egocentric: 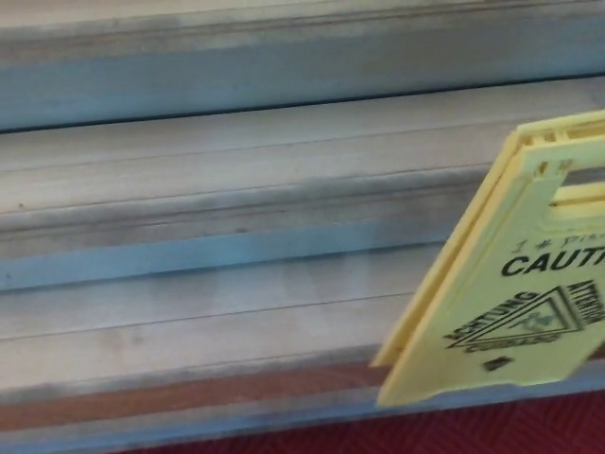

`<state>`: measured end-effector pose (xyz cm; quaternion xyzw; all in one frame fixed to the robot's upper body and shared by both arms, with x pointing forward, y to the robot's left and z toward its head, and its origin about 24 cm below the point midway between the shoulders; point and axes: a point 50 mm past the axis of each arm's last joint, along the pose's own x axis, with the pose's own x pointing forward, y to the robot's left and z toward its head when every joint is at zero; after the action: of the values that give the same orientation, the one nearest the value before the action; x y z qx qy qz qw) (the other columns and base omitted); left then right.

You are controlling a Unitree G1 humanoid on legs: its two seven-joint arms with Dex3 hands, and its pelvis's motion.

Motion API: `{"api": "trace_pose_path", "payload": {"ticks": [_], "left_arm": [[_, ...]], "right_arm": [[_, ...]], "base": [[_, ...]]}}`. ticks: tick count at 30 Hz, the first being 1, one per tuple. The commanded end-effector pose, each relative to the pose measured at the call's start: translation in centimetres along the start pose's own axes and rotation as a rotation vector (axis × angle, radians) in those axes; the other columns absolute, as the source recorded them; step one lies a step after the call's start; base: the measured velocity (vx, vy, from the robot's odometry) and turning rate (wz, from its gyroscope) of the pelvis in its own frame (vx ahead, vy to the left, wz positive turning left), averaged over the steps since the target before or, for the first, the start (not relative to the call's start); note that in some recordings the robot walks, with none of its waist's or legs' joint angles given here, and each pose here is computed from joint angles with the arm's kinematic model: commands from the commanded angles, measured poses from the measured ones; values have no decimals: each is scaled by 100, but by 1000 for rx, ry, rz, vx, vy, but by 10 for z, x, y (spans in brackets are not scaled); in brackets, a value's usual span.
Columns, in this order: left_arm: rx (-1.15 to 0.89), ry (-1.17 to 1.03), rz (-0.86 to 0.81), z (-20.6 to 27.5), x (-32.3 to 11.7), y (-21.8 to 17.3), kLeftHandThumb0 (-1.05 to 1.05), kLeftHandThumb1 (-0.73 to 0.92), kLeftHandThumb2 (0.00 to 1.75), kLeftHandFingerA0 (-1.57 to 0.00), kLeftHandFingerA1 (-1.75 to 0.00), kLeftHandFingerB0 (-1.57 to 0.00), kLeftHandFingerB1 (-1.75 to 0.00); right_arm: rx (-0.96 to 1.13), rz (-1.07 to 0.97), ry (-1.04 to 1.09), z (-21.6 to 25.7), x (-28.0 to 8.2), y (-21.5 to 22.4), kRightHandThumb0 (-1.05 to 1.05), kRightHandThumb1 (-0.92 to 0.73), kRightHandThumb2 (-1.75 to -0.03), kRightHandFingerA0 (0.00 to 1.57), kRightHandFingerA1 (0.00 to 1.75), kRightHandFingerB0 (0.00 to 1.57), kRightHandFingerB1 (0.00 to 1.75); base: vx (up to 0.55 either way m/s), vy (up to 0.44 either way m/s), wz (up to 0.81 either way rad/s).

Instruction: The robot uses its right hand to pick up a caution sign board kept on the stair and turn around and walk towards a pillar and place the sign against it

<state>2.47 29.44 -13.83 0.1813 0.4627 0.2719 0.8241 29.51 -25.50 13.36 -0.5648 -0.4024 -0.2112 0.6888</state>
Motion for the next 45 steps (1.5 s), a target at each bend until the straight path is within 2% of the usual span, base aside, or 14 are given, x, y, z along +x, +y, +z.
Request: {"api": "trace_pose_path", "payload": {"ticks": [1,3,11,12,17,23,24,28,30,31,35,36,40,45], "left_arm": [[1,21,1,-7,-2,3,3,56,89,-101,-89,-91,-64],[-11,36,8,-6,-1,3,-5,57,86,-100,-90,-92,-66],[-22,35,-5,-10,-4,1,-3,58,86,-100,-89,-91,-65],[-20,36,-2,-10,-4,1,-6,62,77,-103,-91,-93,-64],[-16,26,0,-10,-5,1,0,55,91,-101,-96,-94,-68],[24,30,4,-10,-5,3,6,53,89,-101,-88,-91,-65],[9,34,2,-11,-4,3,-2,62,79,-101,-89,-90,-65],[-14,32,-2,-11,-5,2,5,56,86,-99,-92,-90,-67],[-20,35,-8,-11,-5,2,0,59,79,-98,-87,-90,-65],[-21,40,-9,-12,-5,2,5,53,92,-101,-90,-91,-65],[-43,58,3,-12,-5,1,0,57,82,-102,-88,-92,-64],[-26,40,-1,-11,-5,2,3,58,86,-104,-98,-93,-67],[-17,30,4,-9,-5,2,-2,60,80,-102,-96,-93,-68],[-1,22,8,-10,-5,2,-2,55,92,-100,-89,-90,-65]], "right_arm": [[3,-94,18,-10,0,-17,-3,-41,-124,104,156,97,126],[5,-75,39,-11,-6,-19,-2,-40,-121,105,156,99,125],[-15,-76,43,-15,-9,-21,-4,-44,-114,104,156,98,124],[-16,-75,43,-15,-10,-21,-4,-44,-114,107,156,99,123],[-6,-59,47,-13,-12,-20,-5,-41,-117,105,156,100,123],[-17,-42,62,-14,-17,-21,-4,-40,-119,104,156,98,125],[-29,-41,57,-14,-18,-22,-2,-40,-119,104,156,99,123],[-40,-30,59,-16,-18,-24,-3,-41,-118,105,156,98,124],[-41,-30,61,-17,-18,-24,-4,-41,-117,105,154,99,122],[-43,-29,62,-17,-18,-25,-4,-42,-117,106,153,99,121],[-46,-27,64,-19,-20,-25,-7,-42,-116,106,152,98,119],[-48,-27,66,-19,-21,-25,-7,-41,-118,107,151,101,118],[-52,-24,62,-20,-24,-26,-5,-41,-117,108,150,102,116],[-54,-17,76,-21,-26,-28,-7,-43,-117,109,148,101,119]], "base": [[0,0,-52],[0,0,15],[-22,43,-5],[-74,196,-7],[-51,223,-8],[-61,41,1],[-18,-84,-13],[0,-34,3],[-8,-34,-3],[-21,-62,-17],[-121,-72,1],[-148,-19,8],[-170,53,3],[-208,218,6]]}}
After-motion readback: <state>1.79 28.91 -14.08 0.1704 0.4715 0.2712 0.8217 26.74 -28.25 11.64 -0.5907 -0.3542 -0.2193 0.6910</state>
